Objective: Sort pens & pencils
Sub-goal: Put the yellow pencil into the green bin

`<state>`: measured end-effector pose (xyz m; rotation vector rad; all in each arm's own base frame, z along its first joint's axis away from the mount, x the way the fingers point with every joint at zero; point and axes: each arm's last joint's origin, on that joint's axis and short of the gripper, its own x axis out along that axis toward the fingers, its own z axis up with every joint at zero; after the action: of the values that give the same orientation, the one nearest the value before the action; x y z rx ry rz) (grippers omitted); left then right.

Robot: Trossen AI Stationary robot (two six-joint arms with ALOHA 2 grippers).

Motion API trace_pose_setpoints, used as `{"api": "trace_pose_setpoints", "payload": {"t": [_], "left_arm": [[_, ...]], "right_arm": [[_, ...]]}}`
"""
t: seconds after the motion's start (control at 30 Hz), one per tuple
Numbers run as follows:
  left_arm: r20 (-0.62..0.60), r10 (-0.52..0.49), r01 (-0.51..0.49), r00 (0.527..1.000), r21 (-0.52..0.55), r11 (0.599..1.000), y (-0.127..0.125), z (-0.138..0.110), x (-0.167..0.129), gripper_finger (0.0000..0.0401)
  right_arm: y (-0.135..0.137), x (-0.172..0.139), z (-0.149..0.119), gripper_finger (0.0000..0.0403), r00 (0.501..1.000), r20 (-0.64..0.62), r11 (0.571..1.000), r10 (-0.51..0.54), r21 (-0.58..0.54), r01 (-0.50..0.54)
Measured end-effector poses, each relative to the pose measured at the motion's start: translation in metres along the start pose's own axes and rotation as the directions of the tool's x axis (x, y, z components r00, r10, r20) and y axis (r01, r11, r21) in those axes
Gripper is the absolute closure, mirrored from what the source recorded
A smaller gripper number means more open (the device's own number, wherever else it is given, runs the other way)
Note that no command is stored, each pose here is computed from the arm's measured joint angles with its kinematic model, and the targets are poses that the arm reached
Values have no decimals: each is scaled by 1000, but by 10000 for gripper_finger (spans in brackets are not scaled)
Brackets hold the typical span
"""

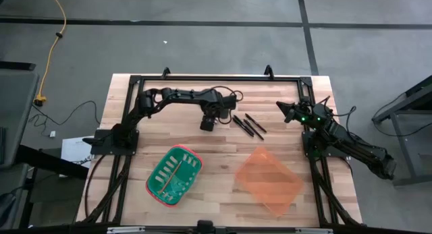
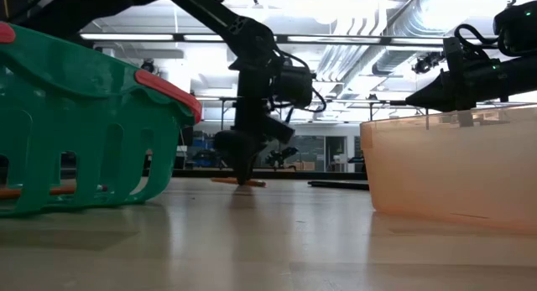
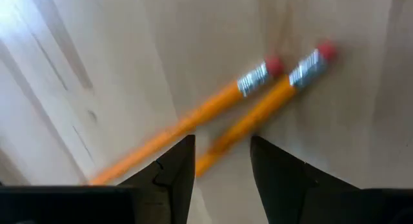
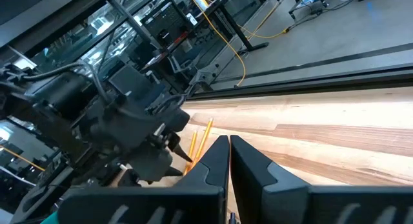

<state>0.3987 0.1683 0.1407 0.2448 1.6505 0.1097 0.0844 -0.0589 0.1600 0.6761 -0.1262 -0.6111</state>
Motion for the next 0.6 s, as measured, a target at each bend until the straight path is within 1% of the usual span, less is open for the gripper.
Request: {"api": "trace_pose_setpoints", "payload": {"t": [0.07, 0.2, 0.37, 0.47, 0.53, 0.6], "left_arm": [[31, -19, 20, 999, -27, 999, 4, 1, -1, 263], [40, -59, 61, 997, -58, 996, 8, -2, 1, 263], [42, -78, 80, 996, -58, 995, 6, -4, 2, 263], [52, -113, 116, 992, -79, 990, 5, -4, 2, 263], [61, -130, 134, 990, -81, 988, 5, -4, 2, 267], [59, -132, 137, 989, -84, 987, 5, -4, 2, 279]], "right_arm": [[0, 0, 0, 396, 1000, 0, 1000, 0, 0, 0], [0, 0, 0, 396, 1000, 0, 1000, 0, 0, 0], [0, 0, 0, 396, 1000, 0, 1000, 0, 0, 0], [0, 0, 0, 396, 1000, 0, 1000, 0, 0, 0], [0, 0, 0, 396, 1000, 0, 1000, 0, 0, 0], [0, 0, 0, 396, 1000, 0, 1000, 0, 0, 0]]}}
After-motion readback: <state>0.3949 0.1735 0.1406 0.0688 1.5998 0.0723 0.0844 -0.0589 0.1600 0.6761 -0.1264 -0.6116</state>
